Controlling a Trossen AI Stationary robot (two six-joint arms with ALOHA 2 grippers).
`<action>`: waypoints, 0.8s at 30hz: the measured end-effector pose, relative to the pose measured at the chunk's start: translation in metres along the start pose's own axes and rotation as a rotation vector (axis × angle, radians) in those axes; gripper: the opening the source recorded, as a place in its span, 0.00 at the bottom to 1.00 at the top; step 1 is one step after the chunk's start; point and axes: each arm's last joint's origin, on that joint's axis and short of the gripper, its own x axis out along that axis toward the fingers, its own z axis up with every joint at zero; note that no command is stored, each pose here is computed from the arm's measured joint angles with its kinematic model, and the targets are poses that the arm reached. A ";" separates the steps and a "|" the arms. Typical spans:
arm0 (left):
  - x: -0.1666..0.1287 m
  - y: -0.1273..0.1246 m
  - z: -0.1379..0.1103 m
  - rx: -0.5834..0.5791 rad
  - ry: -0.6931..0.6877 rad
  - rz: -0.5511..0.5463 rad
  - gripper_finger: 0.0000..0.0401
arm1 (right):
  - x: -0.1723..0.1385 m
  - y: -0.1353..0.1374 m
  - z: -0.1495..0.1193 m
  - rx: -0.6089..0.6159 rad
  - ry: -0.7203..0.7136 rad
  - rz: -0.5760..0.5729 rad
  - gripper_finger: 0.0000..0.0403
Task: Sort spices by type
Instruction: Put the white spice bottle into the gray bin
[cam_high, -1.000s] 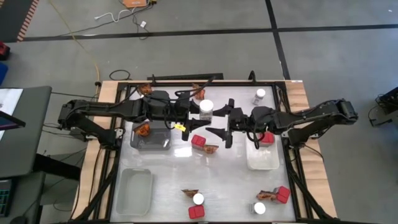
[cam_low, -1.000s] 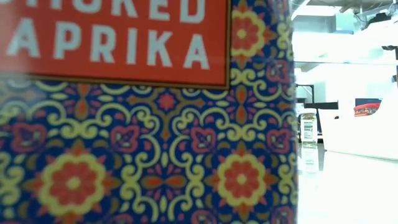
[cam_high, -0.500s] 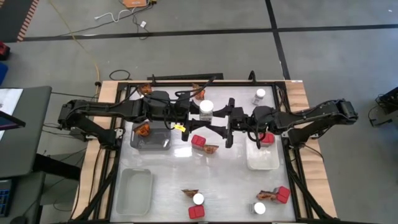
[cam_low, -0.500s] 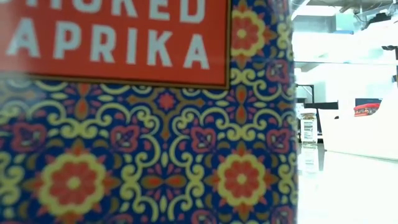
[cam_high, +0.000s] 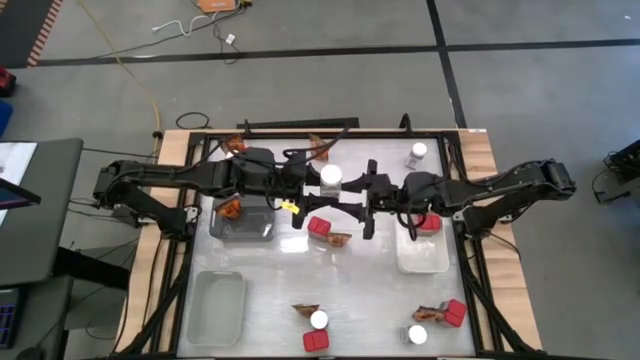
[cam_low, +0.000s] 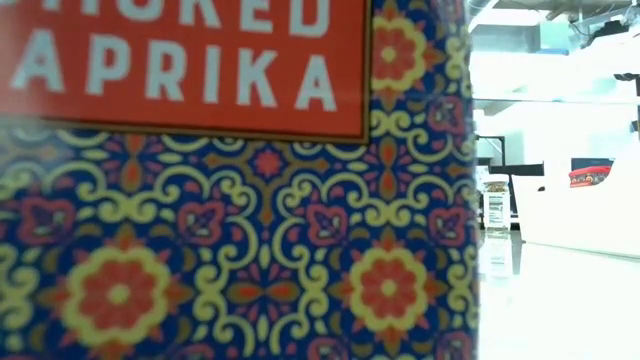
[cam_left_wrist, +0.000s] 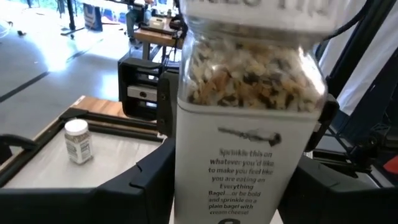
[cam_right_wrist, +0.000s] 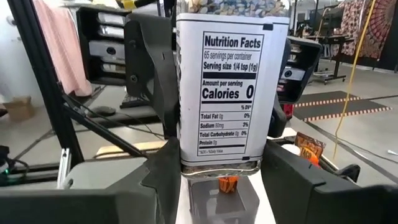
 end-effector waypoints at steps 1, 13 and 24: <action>0.000 0.000 0.000 -0.001 0.004 0.009 0.57 | 0.000 0.000 -0.001 -0.005 0.012 -0.001 0.51; -0.006 0.001 -0.007 -0.070 0.107 0.029 0.72 | -0.001 -0.001 -0.012 -0.005 0.123 -0.004 0.51; -0.027 0.009 0.026 -0.068 0.264 0.067 0.71 | -0.003 0.002 -0.019 -0.006 0.196 -0.002 0.51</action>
